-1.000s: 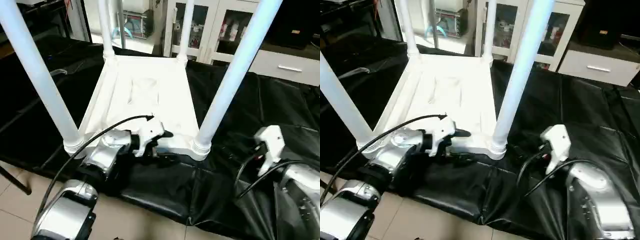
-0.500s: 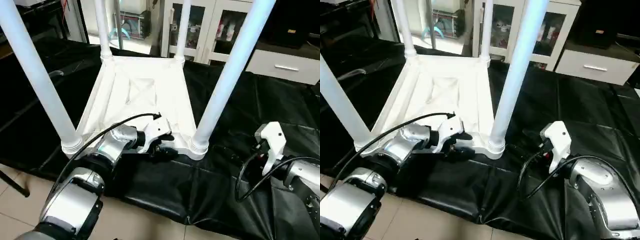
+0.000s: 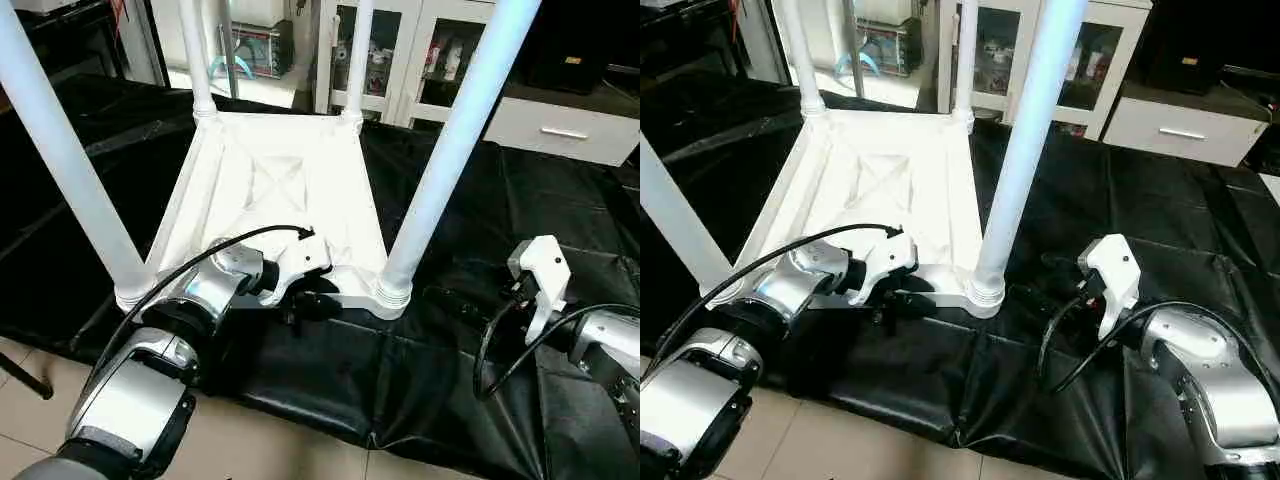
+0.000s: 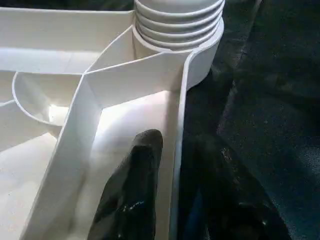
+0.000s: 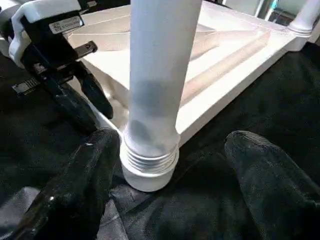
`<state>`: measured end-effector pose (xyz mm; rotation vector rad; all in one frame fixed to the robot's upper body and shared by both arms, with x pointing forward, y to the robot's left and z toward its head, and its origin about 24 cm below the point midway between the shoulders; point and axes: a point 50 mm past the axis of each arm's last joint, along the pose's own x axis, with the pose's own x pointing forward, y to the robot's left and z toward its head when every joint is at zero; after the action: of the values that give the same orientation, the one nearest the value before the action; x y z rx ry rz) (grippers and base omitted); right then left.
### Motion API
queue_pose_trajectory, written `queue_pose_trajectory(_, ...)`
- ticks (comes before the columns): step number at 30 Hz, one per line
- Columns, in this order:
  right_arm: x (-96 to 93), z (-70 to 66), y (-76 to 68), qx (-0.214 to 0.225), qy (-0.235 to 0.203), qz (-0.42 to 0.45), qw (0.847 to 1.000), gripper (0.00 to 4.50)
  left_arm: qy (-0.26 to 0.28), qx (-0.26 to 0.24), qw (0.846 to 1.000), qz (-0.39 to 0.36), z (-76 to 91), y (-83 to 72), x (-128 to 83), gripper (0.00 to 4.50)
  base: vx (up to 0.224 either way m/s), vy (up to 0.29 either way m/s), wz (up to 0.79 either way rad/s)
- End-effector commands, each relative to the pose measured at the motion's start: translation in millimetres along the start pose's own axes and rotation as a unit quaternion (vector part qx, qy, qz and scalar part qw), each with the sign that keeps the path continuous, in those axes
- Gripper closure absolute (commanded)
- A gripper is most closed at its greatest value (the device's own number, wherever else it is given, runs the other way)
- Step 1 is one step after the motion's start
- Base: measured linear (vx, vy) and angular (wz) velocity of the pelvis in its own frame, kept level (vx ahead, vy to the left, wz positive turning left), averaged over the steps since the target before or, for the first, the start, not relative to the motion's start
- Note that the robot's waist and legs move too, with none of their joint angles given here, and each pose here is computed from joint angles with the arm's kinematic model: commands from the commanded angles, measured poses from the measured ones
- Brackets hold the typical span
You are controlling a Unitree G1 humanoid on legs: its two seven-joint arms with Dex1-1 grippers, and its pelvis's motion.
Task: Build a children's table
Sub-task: Rotate table base, then rotate leg to tighten
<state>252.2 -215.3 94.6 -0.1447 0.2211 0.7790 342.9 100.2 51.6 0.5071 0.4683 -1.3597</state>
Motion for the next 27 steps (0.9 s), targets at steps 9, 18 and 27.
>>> queue_pose_trajectory(9, -3.4, -7.4, 2.3, -0.007, 0.026, 0.059, 0.998, 0.79, 0.004, -0.001, 0.997, -0.074, -14.2, -27.5, 14.5, 4.07, 0.0, 0.0, 0.0)
queue_pose_trajectory(18, 10.1, -24.5, 13.1, -0.017, 0.048, 0.108, 0.993, 0.79, -0.034, 0.028, 0.991, -0.124, -8.0, -47.3, 17.7, 4.48, 0.0, 0.0, 0.0)
queue_pose_trajectory(27, 14.2, -30.0, 12.8, -0.032, 0.067, 0.147, 0.986, 0.79, -0.01, 0.038, 0.989, -0.145, -13.1, -56.1, 16.8, 4.48, 0.0, 0.0, 0.0)
